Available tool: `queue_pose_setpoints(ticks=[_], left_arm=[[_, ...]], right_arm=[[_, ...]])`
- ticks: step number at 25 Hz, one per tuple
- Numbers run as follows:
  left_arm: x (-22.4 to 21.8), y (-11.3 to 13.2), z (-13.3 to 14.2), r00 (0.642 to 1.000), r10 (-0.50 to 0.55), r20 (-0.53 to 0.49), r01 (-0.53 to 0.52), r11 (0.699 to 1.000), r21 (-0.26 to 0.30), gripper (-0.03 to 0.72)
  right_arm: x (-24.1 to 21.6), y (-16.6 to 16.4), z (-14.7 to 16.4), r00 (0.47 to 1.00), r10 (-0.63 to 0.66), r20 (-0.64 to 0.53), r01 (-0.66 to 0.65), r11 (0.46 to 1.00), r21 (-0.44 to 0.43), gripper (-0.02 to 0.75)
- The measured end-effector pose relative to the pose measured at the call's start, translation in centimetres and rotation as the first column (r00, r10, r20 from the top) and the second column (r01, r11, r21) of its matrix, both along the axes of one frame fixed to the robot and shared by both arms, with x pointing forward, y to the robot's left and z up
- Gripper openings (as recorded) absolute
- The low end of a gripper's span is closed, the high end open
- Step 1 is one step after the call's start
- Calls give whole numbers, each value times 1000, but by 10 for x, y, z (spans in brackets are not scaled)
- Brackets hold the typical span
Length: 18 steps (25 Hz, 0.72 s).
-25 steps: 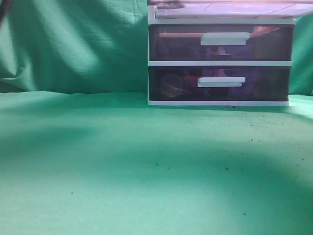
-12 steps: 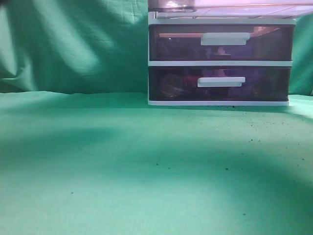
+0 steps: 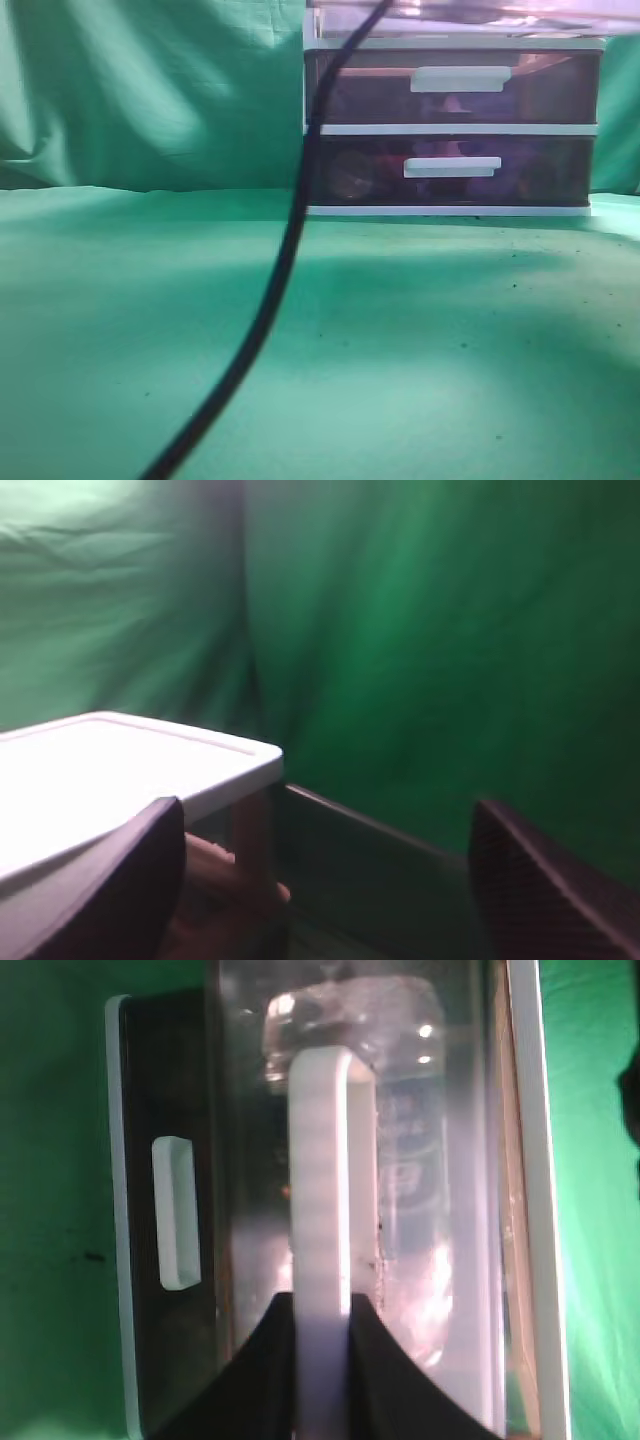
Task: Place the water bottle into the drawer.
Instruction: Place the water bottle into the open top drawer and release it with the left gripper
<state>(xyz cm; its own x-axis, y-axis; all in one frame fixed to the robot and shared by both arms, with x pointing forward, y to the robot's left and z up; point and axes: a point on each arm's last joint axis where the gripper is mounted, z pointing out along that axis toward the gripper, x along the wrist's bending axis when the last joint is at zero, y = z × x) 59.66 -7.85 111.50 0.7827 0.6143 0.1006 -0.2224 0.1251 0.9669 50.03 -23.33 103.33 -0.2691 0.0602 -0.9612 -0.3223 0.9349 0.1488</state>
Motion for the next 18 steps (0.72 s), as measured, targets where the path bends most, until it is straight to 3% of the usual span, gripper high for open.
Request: queue_pose_setpoints(ticks=[2,5,8,11,12,14,18], left_arm=[[-3,2,7,1000,3,26,-5,999,52,543],[-7,15,22,997,80,21,-83,973,216,543],[-15,37,46,982,186,-14,-169,921,350,375],[-29,65,72,955,289,-68,-233,870,434,123],[-35,75,81,942,325,-85,-252,851,461,78],[-50,97,102,917,382,-118,-280,825,491,0],[-81,139,132,855,481,-193,-310,774,552,0]], right_arm=[[0,0,0,1000,-1,-1,1,1000,1,88],[0,0,-1,1000,-2,-2,2,1000,1,88],[0,0,0,1000,-1,0,1,1000,3,88],[0,0,0,1000,0,2,0,1000,4,88],[0,0,0,1000,0,4,0,1000,5,88],[0,0,1,1000,1,10,-1,1000,7,88],[4,0,5,999,-12,32,12,1000,-2,88]])
